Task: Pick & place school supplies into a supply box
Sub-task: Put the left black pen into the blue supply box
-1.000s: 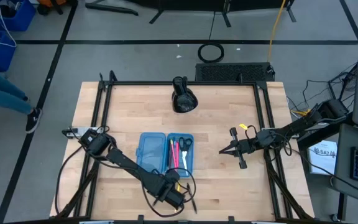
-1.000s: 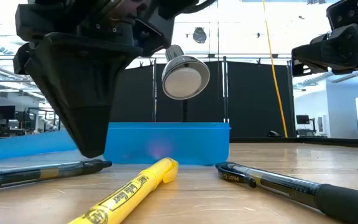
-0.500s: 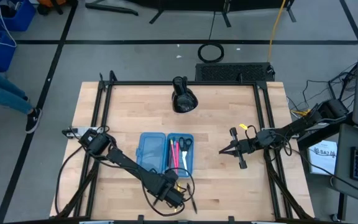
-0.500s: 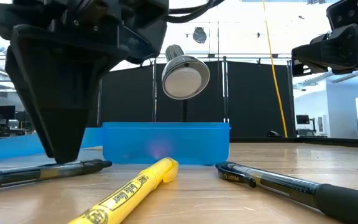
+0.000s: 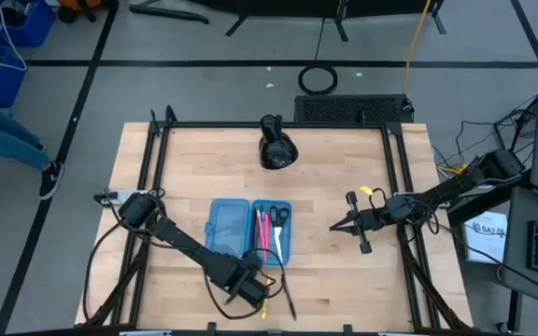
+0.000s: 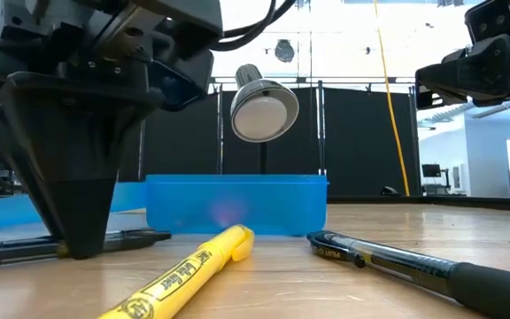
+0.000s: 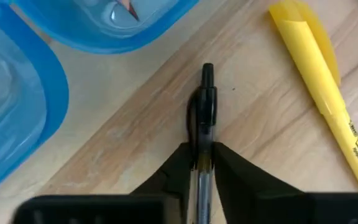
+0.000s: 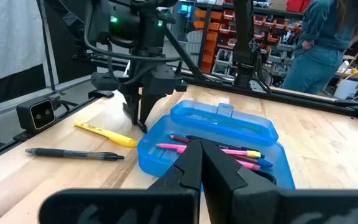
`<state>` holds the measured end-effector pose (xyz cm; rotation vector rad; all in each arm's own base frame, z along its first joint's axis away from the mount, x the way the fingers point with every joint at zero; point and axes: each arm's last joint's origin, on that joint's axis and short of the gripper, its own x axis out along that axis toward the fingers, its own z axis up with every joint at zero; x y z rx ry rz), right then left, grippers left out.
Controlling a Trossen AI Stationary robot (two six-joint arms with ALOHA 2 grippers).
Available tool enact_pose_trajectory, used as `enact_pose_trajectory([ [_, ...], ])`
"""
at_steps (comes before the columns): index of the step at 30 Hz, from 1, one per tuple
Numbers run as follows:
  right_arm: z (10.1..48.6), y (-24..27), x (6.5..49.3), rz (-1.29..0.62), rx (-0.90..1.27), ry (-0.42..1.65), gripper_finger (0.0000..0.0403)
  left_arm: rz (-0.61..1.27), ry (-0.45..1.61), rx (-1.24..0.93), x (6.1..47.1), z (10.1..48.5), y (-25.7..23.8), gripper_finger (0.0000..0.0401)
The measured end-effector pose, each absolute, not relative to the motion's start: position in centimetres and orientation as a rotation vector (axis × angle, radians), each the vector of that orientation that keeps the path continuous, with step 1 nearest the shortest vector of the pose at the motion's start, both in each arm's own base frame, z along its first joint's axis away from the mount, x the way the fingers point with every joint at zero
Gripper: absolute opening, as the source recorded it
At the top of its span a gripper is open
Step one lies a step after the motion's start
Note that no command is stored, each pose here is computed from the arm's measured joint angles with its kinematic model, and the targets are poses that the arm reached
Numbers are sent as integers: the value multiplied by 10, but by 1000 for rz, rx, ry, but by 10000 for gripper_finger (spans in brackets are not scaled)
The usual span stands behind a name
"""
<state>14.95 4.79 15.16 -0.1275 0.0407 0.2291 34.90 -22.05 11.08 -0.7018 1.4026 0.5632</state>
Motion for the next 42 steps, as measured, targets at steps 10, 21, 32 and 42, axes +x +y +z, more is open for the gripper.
enact_pose_trajectory([
  [10,152,48,149,229,-127,40,0,539,1356,-620,354,118,-223,33],
  [21,152,48,150,229,-126,34,0,551,1204,-567,366,153,-232,0],
  [32,152,48,149,229,-126,38,0,557,1223,-572,364,154,-232,1],
  [42,152,48,149,229,-126,38,0,553,1209,-551,357,173,-232,1],
])
